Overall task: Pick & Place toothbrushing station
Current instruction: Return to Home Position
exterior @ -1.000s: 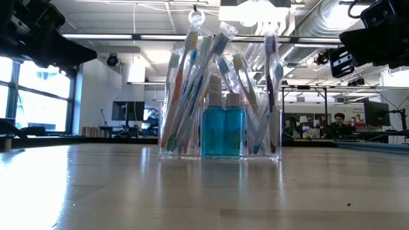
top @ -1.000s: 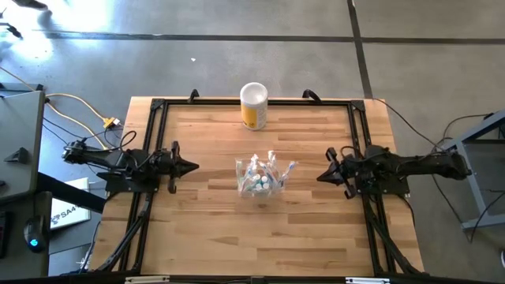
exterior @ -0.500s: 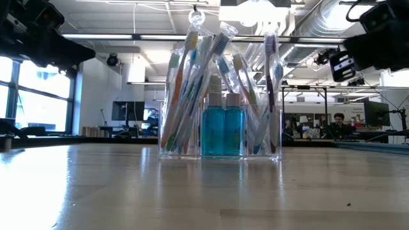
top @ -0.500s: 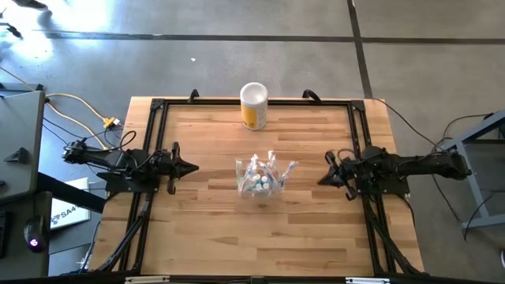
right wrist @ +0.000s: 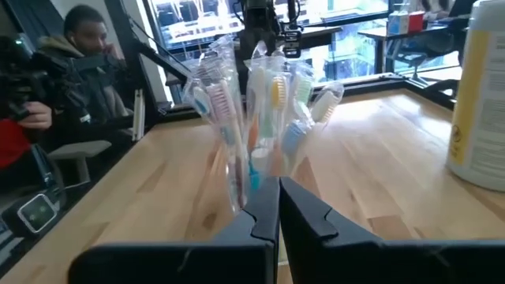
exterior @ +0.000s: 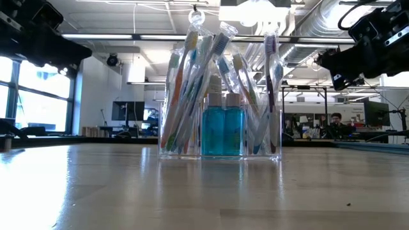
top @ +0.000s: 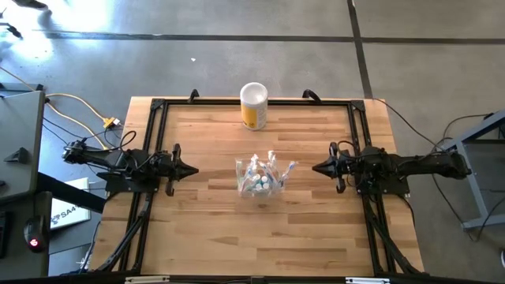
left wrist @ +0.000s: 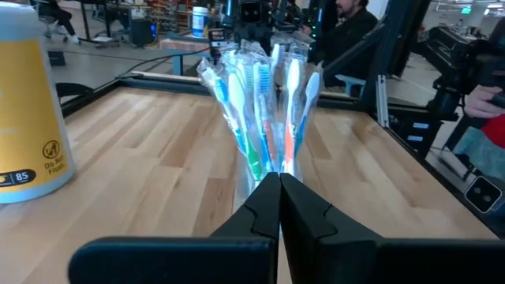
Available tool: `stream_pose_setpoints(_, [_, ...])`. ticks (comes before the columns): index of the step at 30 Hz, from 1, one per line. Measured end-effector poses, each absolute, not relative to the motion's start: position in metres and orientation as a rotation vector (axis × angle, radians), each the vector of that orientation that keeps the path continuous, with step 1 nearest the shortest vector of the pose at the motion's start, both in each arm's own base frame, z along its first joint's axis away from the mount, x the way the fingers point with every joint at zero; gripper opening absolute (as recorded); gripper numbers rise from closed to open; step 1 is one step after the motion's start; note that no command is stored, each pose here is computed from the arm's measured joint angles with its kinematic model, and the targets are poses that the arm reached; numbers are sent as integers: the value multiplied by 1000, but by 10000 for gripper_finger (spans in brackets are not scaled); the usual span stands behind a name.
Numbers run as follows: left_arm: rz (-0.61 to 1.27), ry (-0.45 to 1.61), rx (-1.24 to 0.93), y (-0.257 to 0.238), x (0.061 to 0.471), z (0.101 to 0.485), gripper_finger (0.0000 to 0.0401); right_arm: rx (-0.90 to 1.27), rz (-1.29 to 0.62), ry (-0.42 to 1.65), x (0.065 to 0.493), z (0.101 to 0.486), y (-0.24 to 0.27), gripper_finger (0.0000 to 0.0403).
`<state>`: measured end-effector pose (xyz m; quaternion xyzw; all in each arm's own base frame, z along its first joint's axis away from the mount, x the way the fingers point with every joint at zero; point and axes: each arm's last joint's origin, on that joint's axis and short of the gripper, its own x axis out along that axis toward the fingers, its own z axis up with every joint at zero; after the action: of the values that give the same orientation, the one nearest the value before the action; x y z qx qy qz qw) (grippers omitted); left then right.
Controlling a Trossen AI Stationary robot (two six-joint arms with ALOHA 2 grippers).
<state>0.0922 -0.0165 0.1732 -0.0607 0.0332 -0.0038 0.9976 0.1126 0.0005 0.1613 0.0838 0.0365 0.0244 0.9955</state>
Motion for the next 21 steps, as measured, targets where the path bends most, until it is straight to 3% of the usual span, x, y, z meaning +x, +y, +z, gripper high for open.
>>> stream_pose_setpoints(21, [21, 59, -120, -16, 92, 173, 0, 183, 32, 91, 112, 159, 0, 2])
